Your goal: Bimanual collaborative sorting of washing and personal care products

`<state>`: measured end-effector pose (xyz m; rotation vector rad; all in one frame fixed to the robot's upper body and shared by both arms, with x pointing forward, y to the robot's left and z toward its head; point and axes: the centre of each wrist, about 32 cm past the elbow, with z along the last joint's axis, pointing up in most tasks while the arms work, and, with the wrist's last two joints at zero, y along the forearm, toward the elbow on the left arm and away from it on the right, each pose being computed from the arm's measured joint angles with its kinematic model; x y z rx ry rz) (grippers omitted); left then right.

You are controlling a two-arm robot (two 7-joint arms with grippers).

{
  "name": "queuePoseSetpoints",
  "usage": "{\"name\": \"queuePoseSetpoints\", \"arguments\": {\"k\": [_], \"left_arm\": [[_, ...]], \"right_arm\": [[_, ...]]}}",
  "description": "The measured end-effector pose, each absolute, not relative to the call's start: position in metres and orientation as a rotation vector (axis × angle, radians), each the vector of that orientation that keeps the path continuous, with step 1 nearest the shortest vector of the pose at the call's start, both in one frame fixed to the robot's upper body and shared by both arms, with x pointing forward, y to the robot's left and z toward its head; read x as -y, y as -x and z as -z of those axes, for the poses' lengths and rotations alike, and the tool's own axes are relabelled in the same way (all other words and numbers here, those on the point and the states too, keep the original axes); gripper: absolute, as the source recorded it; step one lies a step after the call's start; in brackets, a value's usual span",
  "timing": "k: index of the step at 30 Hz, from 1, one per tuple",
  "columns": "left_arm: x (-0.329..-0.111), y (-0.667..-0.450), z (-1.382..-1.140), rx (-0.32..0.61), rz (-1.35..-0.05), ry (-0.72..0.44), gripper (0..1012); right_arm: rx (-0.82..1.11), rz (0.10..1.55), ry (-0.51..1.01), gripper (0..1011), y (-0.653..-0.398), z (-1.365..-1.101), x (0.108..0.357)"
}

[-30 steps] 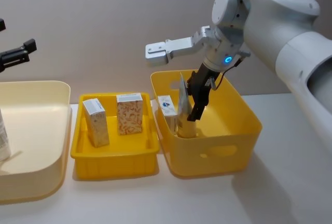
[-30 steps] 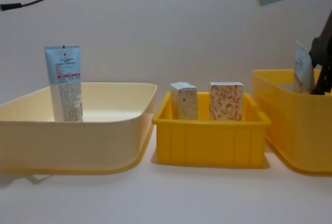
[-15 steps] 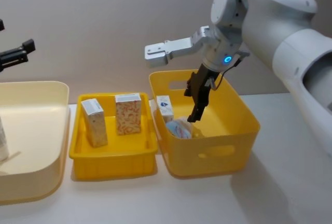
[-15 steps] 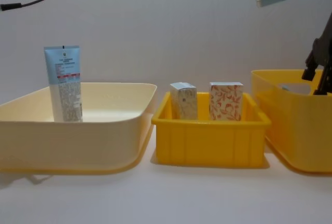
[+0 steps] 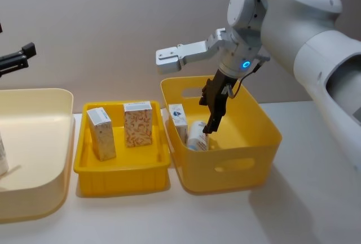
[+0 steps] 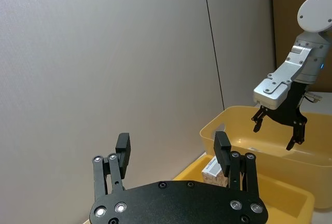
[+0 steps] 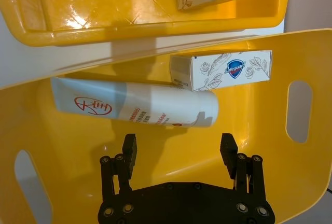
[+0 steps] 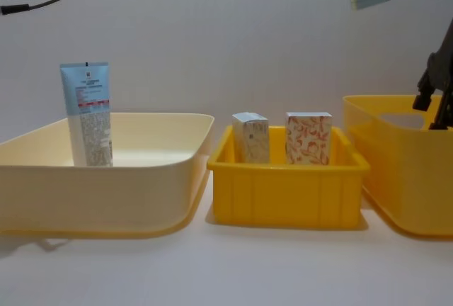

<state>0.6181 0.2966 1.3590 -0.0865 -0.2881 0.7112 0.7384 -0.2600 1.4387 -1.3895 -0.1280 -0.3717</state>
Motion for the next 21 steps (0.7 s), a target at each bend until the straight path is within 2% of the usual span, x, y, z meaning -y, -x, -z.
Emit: {"name": "queuePoseSetpoints", "arguments": {"k": [21], "left_arm": [[-0.2966, -0.6182, -1.359, 0.288, -0.711, 0.087, 1003]], "right_arm": [[0.128, 0.371, 1.39, 1000, -0.7385, -1.439, 0.26]]}}
